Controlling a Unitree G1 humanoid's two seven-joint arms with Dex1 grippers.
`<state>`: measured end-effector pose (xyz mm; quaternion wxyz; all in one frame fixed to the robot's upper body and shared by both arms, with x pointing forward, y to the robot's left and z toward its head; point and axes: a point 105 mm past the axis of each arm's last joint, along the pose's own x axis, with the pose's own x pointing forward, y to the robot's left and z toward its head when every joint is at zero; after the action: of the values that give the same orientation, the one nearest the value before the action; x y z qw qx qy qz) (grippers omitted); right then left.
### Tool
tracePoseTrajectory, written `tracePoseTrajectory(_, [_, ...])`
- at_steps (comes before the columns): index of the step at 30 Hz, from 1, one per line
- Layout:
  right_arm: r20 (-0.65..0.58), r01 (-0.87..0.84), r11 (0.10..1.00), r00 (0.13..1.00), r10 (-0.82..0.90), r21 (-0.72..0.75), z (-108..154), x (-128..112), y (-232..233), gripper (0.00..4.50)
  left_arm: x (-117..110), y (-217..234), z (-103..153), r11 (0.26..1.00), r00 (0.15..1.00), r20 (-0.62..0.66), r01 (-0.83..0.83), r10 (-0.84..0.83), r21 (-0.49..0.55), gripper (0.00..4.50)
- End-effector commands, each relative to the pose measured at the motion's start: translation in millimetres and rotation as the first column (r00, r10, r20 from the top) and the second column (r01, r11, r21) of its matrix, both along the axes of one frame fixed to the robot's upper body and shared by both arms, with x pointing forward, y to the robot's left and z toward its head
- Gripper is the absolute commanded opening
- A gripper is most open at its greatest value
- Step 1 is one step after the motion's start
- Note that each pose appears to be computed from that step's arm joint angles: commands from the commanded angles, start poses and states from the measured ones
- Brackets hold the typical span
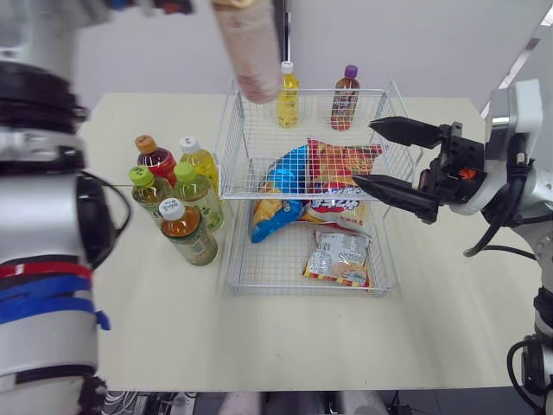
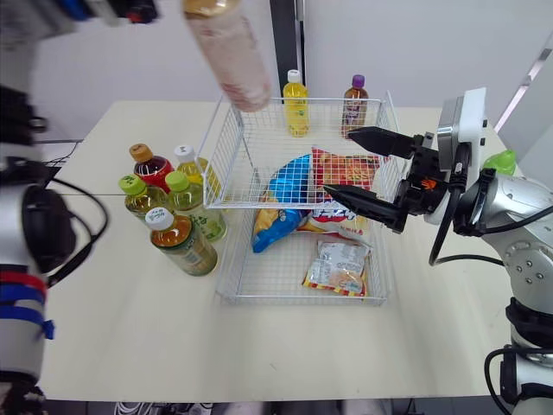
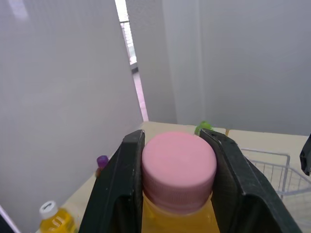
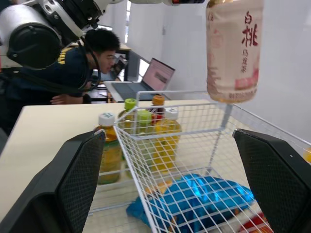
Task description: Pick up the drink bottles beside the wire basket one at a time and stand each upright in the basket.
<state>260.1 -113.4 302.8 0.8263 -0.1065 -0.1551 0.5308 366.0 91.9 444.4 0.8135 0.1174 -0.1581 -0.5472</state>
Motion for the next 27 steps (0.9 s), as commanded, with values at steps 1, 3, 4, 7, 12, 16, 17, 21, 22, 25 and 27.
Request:
tracePoseTrajectory(1, [0.067, 0.069, 0.998, 0.995, -0.07, 0.006, 11, -12, -6, 4.5, -8, -27, 27, 0.999, 0.992, 0.119, 0.039, -0.034, -0.038, 1.37])
tracePoseTrajectory(3, [0.065, 0.116, 0.993, 0.991, -0.116, -0.005, 9, -15, -9, 4.5, 1, -51, 19, 0.998, 0.994, 0.104, 0.042, -0.037, -0.05, 1.37])
tracePoseTrajectory(4, [0.064, 0.134, 0.991, 0.989, -0.133, -0.006, 8, -16, -10, 4.5, 6, -60, 15, 0.998, 0.995, 0.097, 0.038, -0.033, -0.052, 1.37])
tracePoseTrajectory(7, [0.064, 0.189, 0.982, 0.98, -0.189, -0.002, 7, -19, -14, 4.5, 16, -81, 3, 0.998, 0.996, 0.093, 0.021, -0.016, -0.057, 1.37])
tracePoseTrajectory(12, [0.083, 0.265, 0.964, 0.961, -0.265, 0.013, 9, -20, -19, 4.5, 21, -112, -19, 0.998, 0.996, 0.071, 0.049, -0.046, -0.043, 1.37])
tracePoseTrajectory(16, [0.09, 0.283, 0.959, 0.955, -0.283, 0.012, 9, -23, -19, 4.5, 25, -124, -35, 0.999, 0.997, 0.065, 0.035, -0.035, -0.007, 1.37])
tracePoseTrajectory(17, [0.09, 0.289, 0.957, 0.953, -0.289, 0.011, 9, -24, -19, 4.5, 26, -125, -37, 0.999, 0.998, 0.063, 0.032, -0.032, -0.005, 1.37])
tracePoseTrajectory(21, [0.087, 0.311, 0.95, 0.947, -0.31, -0.001, 7, -25, -21, 4.5, 29, -125, -43, 1.0, 0.998, 0.055, 0.017, -0.018, 0.015, 1.37])
tracePoseTrajectory(22, [0.084, 0.312, 0.95, 0.947, -0.311, -0.005, 6, -25, -21, 4.5, 29, -125, -44, 1.0, 0.998, 0.054, 0.019, -0.02, 0.013, 1.72])
tracePoseTrajectory(25, [0.078, 0.312, 0.95, 0.947, -0.31, -0.009, 4, -25, -21, 4.5, 27, -126, -40, 0.999, 0.998, 0.049, 0.043, -0.042, -0.012, 2.61])
tracePoseTrajectory(27, [0.075, 0.31, 0.951, 0.948, -0.308, -0.01, 5, -23, -21, 4.5, 25, -121, -32, 0.998, 0.997, 0.058, 0.052, -0.05, -0.041, 3.25])
